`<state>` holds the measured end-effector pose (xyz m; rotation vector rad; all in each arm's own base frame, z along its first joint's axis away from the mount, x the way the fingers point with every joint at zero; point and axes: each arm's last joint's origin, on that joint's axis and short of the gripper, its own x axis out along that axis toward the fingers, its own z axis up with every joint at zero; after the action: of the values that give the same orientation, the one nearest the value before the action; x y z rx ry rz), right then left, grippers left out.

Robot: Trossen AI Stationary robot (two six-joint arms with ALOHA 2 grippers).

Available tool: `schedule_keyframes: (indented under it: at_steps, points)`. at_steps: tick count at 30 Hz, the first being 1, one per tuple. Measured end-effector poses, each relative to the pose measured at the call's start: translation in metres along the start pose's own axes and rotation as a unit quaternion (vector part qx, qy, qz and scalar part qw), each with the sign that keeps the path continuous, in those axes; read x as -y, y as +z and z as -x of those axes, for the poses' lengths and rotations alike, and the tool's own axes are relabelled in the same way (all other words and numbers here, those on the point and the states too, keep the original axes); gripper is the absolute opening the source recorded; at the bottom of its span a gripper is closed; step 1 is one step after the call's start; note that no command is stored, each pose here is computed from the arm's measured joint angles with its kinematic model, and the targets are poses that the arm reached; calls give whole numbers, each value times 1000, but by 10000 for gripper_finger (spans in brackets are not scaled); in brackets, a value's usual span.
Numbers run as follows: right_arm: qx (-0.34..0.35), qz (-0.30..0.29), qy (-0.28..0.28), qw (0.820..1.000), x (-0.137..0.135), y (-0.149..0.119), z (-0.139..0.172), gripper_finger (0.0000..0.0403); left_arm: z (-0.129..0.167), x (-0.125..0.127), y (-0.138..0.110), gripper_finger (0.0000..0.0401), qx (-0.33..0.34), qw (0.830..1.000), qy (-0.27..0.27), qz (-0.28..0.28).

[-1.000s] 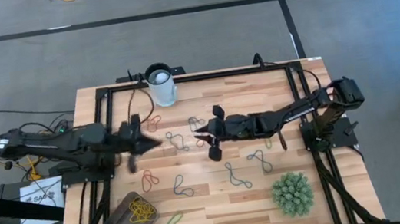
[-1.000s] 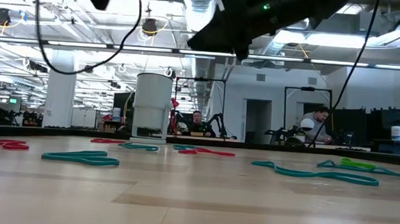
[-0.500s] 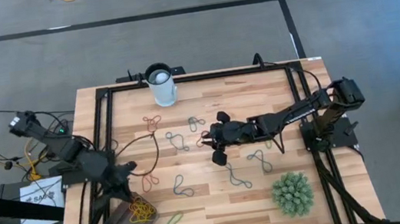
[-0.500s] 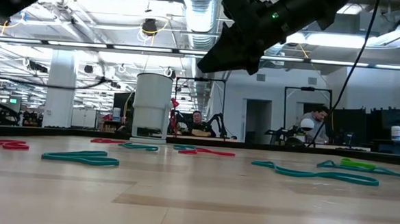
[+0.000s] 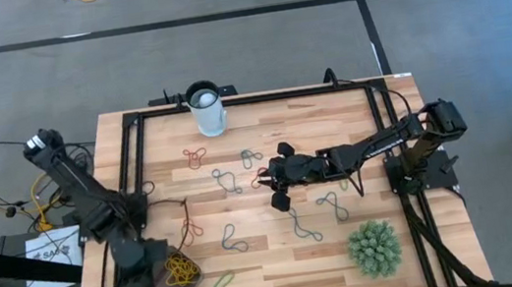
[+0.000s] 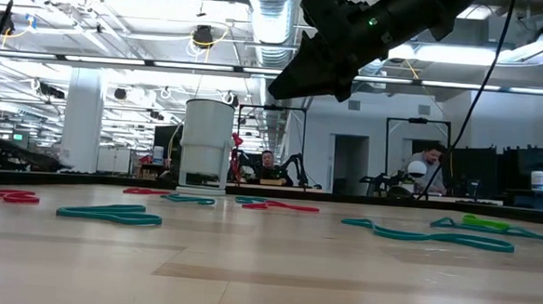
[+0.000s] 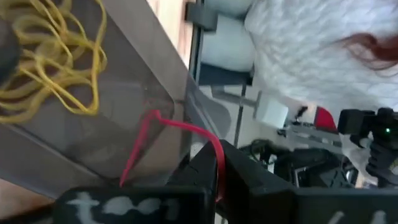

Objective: Pick and place items into bin
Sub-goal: Put the red rubber band into the black bin

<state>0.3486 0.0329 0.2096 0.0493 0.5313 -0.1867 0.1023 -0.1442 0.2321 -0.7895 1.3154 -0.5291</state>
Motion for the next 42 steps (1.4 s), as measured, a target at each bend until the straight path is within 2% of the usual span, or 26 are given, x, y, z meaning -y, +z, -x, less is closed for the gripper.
schedule_keyframes:
  at_steps: [2, 7, 14, 20, 25, 34, 38, 42]
  points:
    - [0, 0, 0, 1000, 0, 0, 0, 82, -5, 0, -3, 0, 7, 1000, 17, 4]
    - [0, 0, 0, 1000, 0, 0, 0, 82, -15, -10, -2, 0, 46, 994, 96, 37]
    - [2, -1, 0, 1000, 0, 0, 0, 82, -31, -23, -3, 0, 2, 982, 172, 74]
    - [2, -1, 0, 1000, 0, 0, 0, 82, -46, -21, 0, 11, -19, 983, 155, 92]
    - [2, -1, -1, 1000, 1, 0, 0, 82, -51, -15, 4, 48, -15, 989, 120, 91]
    - [0, -5, -14, 1000, 11, 2, -3, 82, -49, -18, 11, 111, 4, 986, 125, 109]
    - [0, -8, -21, 1000, 16, 2, -4, 82, -46, -18, 17, 118, 11, 989, 117, 85]
    - [0, -11, -26, 1000, 20, 3, -5, 82, -37, -7, 26, 113, 27, 993, 96, 57]
